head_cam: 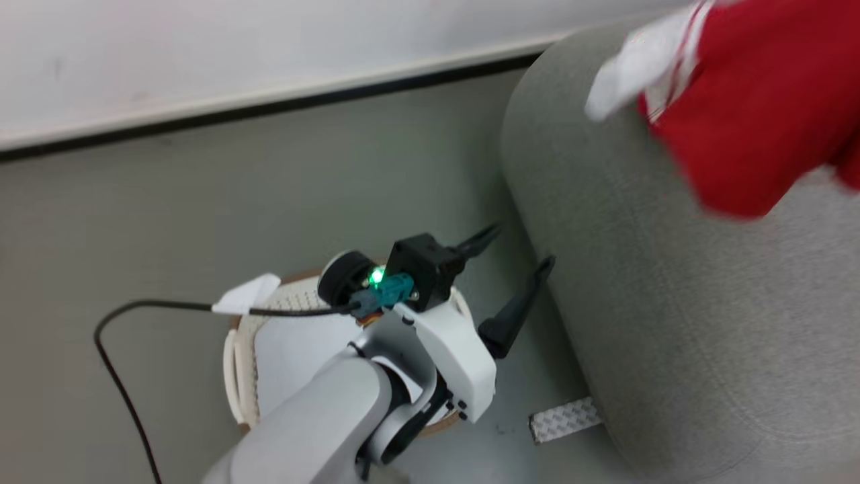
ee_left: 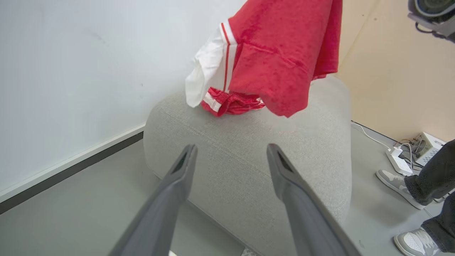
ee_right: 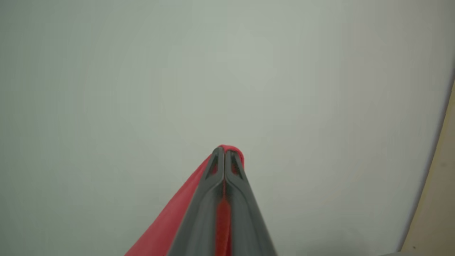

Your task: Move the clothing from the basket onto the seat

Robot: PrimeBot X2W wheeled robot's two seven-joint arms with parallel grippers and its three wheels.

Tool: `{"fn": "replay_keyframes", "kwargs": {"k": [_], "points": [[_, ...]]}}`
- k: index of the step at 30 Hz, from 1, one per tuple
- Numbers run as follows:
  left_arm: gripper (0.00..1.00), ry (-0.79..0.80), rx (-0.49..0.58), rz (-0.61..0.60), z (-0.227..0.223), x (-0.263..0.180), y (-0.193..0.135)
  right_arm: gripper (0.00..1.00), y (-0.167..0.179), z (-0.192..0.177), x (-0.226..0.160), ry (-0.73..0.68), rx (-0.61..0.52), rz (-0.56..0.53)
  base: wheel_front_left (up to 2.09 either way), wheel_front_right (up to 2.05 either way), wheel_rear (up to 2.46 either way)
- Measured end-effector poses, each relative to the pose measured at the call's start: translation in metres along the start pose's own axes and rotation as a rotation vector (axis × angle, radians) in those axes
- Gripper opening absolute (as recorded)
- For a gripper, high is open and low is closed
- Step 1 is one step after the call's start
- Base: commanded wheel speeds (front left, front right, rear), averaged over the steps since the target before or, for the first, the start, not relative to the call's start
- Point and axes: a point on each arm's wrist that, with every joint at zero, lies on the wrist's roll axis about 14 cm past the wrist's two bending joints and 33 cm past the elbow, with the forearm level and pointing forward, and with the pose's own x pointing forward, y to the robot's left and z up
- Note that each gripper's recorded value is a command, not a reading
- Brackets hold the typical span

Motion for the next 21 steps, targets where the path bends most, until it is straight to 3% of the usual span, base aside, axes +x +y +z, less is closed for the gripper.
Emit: {"fn": "replay_keyframes", "kwargs": {"k": [5, 8, 14, 19, 20, 21], "points": [[1.0, 0.007, -0.029, 0.04, -0.014, 0.003, 0.034, 0.0, -0.032, 0.006, 0.055, -0.028, -0.069, -0.099, 0.0, 0.0, 0.0], [1.0, 0.021, -0.043, 0.063, -0.026, 0.003, 0.051, 0.0, -0.048, -0.009, 0.074, -0.008, -0.104, -0.156, 0.0, 0.0, 0.0], [1.0, 0.062, -0.09, 0.102, -0.061, 0.003, 0.082, 0.0, -0.06, -0.116, 0.068, 0.209, -0.107, -0.245, 0.0, 0.0, 0.0], [1.0, 0.097, -0.135, 0.142, -0.093, -0.001, 0.103, 0.0, -0.047, -0.225, 0.017, 0.467, -0.084, -0.271, 0.0, 0.0, 0.0], [1.0, 0.102, -0.139, 0.146, -0.096, -0.002, 0.105, 0.08, -0.043, -0.239, 0.007, 0.506, -0.077, -0.272, 0.0, 0.0, 0.0], [1.0, 0.103, -0.138, 0.15, -0.097, -0.003, 0.106, 0.25, -0.042, -0.247, -0.001, 0.531, -0.073, -0.276, 0.0, 0.0, 0.0]]}}
